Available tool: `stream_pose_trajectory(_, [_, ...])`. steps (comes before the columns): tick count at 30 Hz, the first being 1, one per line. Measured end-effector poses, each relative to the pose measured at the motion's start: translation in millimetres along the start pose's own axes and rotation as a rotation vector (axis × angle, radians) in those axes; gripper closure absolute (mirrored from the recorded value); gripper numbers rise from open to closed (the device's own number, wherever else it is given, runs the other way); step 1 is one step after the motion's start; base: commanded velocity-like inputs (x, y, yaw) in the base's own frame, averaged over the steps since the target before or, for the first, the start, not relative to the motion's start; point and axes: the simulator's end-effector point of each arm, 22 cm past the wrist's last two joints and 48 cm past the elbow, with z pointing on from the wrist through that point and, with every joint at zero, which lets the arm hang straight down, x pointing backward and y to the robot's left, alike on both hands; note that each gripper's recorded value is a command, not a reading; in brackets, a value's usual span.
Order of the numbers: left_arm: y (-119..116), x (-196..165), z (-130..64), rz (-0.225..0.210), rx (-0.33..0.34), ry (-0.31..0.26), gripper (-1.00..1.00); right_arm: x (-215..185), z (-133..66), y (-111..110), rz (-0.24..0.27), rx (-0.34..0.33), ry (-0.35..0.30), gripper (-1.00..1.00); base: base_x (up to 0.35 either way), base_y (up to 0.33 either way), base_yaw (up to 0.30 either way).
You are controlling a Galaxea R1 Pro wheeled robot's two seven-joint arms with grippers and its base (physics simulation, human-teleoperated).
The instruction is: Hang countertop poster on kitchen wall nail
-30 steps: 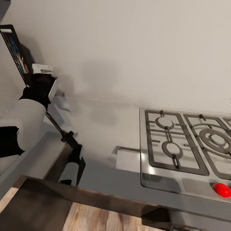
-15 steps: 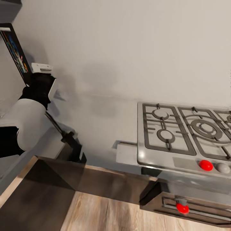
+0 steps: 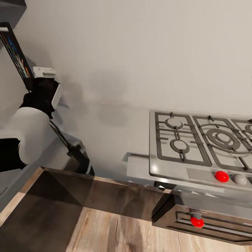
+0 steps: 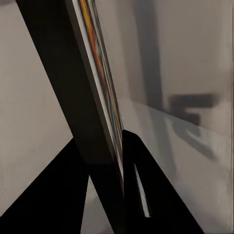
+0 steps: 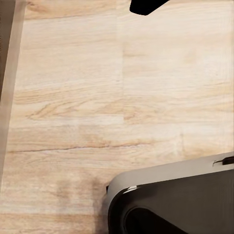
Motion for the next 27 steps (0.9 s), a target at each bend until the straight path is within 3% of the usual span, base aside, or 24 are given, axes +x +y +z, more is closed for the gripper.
stream_pose_trajectory(3, [-4.2,3.6,-1.2,-0.054,0.032,0.031,1.00,-1.2,0.7,0.3,0.001,0.000,-0.005,-1.00,0.000,0.000,0.000])
stream_pose_trajectory(7, [-6.2,3.7,-3.6,-0.086,0.052,0.047,1.00,-2.9,1.7,0.7,0.004,-0.001,-0.011,-1.00,0.000,0.000,0.000])
stream_pose_trajectory(27, [4.8,-17.8,-14.8,-0.124,0.064,0.034,1.00,-11.5,6.5,2.7,0.014,-0.002,-0.042,-1.00,0.000,0.000,0.000])
